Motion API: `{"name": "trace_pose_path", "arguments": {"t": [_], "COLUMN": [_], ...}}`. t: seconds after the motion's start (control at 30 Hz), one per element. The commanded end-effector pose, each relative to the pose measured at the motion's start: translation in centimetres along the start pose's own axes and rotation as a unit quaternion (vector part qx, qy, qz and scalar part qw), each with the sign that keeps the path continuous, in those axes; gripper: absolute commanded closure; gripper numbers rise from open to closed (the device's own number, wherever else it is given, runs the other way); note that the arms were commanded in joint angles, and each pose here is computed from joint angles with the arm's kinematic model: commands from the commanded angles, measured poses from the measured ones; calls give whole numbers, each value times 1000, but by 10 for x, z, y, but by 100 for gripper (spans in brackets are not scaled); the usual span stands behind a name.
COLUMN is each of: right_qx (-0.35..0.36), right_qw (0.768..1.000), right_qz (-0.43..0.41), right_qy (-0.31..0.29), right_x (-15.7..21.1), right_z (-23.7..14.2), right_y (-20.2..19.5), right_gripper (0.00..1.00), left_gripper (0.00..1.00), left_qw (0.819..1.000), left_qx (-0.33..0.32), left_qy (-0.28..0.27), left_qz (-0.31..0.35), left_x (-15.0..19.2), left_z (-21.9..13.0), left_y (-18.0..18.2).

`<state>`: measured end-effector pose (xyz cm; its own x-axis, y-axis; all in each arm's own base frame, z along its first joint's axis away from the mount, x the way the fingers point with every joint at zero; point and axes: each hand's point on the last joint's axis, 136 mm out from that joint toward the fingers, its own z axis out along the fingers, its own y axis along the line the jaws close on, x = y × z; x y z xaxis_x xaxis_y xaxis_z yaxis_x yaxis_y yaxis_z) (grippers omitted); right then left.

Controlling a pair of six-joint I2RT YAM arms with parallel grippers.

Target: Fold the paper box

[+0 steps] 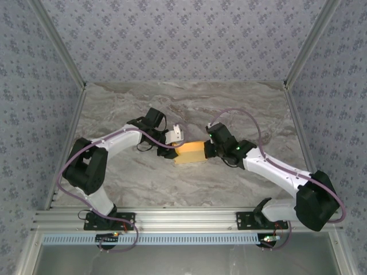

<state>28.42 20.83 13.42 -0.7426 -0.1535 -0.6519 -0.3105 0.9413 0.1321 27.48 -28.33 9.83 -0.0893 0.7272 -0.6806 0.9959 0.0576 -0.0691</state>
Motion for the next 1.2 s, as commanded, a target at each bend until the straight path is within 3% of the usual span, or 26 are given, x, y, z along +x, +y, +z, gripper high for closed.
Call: {"name": "trace_pose_path", "arguments": {"t": [0.0,0.6,0.8,0.93,1.17], "right_qx": [19,24,26,27,30], "right_qw": [1000,1000,1000,1000,1000], "right_qz": [4,1,-1,-1,-2], "right_qy": [16,-4,-5,-5,-6], "right_x": [16,3,2,3,2], "right_z": [-2,-6,-6,-6,-8], "right_y": [-7,-2,-2,-2,-2], "right_gripper": [96,97,97,97,97], "left_gripper": [54,34,33,33,35], "left_qw": [1000,999,997,992,968], "left_qx": [-18,-30,-50,-88,-176], "left_qy": [8,-30,-43,-46,-44], "left_qz": [-9,-31,-43,-75,-172], "left_x": [-2,-25,-31,-35,-32], "left_z": [-1,-19,-27,-39,-57], "left_y": [11,7,6,7,-4]}}
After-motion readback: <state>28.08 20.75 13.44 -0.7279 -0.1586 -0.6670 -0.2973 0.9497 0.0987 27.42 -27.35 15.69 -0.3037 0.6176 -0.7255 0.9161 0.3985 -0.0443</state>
